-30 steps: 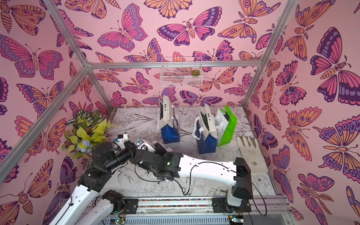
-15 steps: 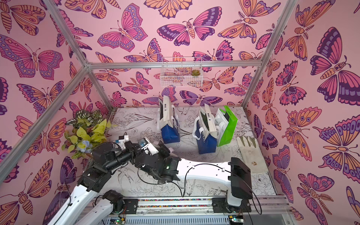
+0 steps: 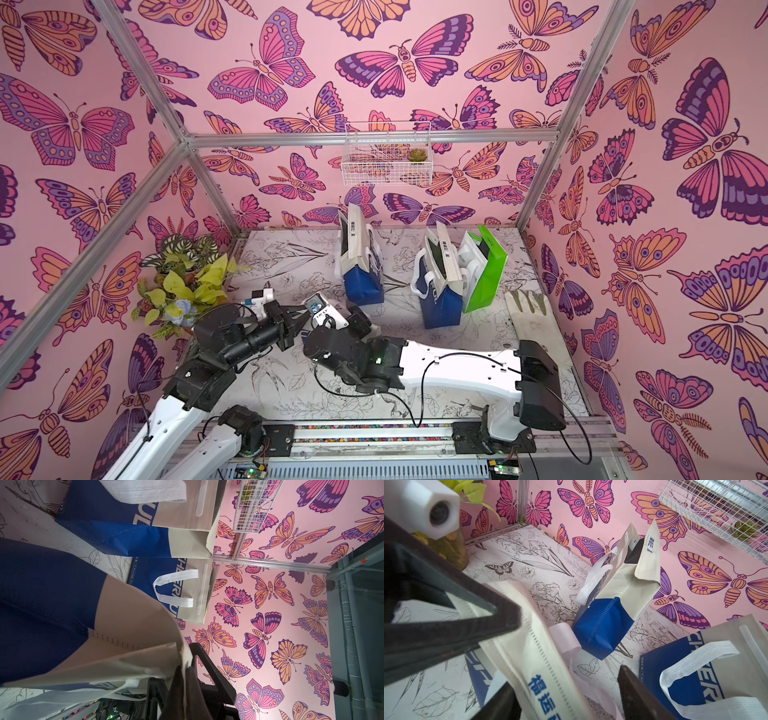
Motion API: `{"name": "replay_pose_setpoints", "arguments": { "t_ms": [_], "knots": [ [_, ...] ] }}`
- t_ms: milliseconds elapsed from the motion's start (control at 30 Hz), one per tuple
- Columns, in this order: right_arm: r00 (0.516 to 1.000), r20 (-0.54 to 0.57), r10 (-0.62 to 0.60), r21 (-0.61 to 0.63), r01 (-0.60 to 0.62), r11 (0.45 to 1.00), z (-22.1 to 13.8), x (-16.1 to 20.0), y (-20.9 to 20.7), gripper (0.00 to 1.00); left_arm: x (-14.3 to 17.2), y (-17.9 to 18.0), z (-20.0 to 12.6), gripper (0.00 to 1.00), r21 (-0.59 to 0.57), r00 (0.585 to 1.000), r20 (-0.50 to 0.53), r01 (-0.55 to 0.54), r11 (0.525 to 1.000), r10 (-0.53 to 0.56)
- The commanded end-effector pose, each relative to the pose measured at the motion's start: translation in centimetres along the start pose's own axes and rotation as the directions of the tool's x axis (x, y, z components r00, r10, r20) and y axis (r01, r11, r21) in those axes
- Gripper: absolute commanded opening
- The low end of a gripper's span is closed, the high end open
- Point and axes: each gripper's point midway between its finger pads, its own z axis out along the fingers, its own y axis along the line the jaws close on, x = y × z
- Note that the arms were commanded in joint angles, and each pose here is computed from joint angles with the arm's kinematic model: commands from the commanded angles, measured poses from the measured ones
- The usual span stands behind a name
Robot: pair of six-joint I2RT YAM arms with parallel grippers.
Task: Open the takeout bag
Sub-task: Open the takeout bag at the center of the board.
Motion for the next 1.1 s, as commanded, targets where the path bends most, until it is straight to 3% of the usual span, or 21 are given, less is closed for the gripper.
{"name": "replay_pose_setpoints", "arguments": {
  "t_ms": [0,233,567,900,1067],
  "knots": [
    [1.0,0.021,0.003,0.128,-0.006,0.992,0.5,-1.1,-1.7,0.65,0.5,0.2,-0.6,0.0,-0.009,1.0,-0.013,-0.004,1.0,0.004],
    [0.998,0.01,0.066,0.185,-0.067,0.98,-1.8,0.7,-5.6,0.46,0.0,2.1,-0.9,0.0,-0.074,1.0,0.007,0.015,0.997,-0.014],
    [0.991,-0.067,0.118,0.133,-0.109,0.985,-3.1,4.1,-7.3,0.45,-1.4,1.9,-1.4,0.0,-0.08,0.999,0.05,0.023,0.997,-0.019],
    [0.984,-0.124,0.125,-0.022,-0.129,0.991,-3.0,4.2,-4.4,0.11,-1.2,2.0,-0.8,0.0,-0.109,1.0,0.021,0.014,0.994,-0.012],
    [0.982,-0.146,0.122,-0.104,-0.138,0.985,-2.6,4.1,-2.3,0.08,-0.3,2.0,-0.2,0.22,-0.112,0.999,0.014,-0.035,0.993,0.037]
  ]
}}
